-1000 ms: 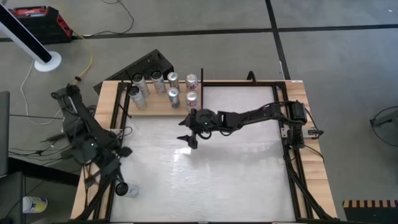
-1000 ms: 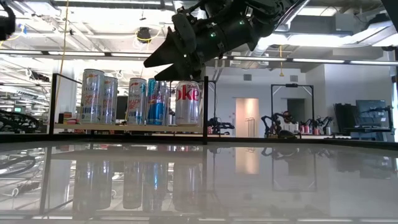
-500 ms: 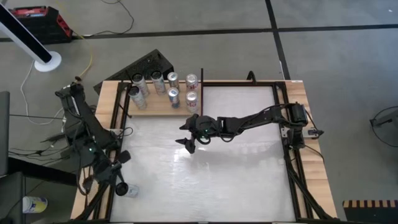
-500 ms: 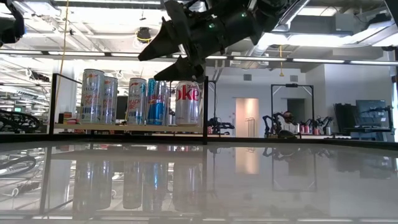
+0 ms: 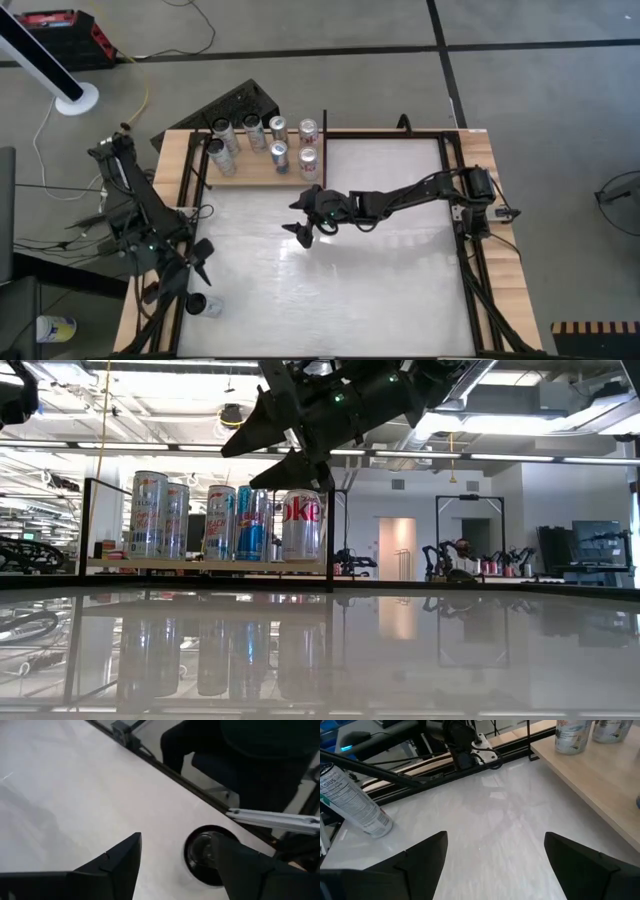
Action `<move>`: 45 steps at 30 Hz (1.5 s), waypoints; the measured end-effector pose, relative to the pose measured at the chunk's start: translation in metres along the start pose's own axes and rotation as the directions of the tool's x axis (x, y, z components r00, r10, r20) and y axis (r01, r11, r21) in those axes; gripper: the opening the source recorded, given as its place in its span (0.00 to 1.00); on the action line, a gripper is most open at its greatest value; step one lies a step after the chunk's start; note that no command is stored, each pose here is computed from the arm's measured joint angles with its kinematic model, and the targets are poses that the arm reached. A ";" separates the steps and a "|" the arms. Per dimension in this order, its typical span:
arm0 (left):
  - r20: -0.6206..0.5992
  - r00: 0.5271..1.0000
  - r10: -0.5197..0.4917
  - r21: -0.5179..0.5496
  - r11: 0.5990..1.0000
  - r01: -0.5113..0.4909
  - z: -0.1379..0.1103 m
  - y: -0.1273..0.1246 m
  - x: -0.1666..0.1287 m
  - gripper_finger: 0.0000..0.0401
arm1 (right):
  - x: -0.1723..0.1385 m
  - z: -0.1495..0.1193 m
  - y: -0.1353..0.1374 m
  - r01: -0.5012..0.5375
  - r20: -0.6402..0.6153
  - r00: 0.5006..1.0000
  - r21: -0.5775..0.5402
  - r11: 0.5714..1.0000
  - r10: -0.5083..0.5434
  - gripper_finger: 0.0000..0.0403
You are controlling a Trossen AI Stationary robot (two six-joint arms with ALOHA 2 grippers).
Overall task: Place canned beverage on shelf
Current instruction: Put the pink soda can on the shelf aligned with the other pink soda can
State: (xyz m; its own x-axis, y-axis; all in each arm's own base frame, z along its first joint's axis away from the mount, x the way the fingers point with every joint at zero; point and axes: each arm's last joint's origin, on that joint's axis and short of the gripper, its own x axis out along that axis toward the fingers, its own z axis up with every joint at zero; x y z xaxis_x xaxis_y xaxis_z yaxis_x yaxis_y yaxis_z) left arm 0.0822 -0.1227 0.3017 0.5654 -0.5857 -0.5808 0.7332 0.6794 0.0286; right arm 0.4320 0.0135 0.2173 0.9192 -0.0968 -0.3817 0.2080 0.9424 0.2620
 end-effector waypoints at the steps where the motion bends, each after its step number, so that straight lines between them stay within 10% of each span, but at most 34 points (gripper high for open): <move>1: 0.001 1.000 0.013 -0.010 1.000 -0.013 0.000 0.000 0.000 0.56 | 0.000 0.000 0.000 0.000 0.000 1.000 0.000 1.000 0.000 0.88; 8: 0.027 0.974 0.224 -0.105 0.970 -0.221 0.003 0.007 -0.002 0.57 | 0.000 0.000 0.000 0.000 0.000 1.000 0.007 1.000 0.000 0.88; 23: 0.180 0.926 0.331 -0.064 0.944 -0.325 0.020 0.009 -0.006 0.58 | 0.000 0.000 -0.001 0.004 0.002 1.000 0.071 0.998 -0.004 0.88; 45: 0.400 0.877 0.268 0.081 0.942 -0.325 0.044 0.022 -0.032 0.85 | 0.001 0.001 -0.004 0.010 0.004 1.000 0.168 0.986 -0.011 0.88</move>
State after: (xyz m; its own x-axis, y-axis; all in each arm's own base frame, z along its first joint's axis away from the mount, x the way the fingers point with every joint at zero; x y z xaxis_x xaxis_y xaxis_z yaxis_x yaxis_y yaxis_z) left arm 0.0974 -0.1083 0.3567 0.8433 -0.5077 -0.1763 0.5374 0.7948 0.2819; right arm 0.4321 0.0092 0.2174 0.9182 -0.1080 -0.3811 0.2703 0.8741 0.4036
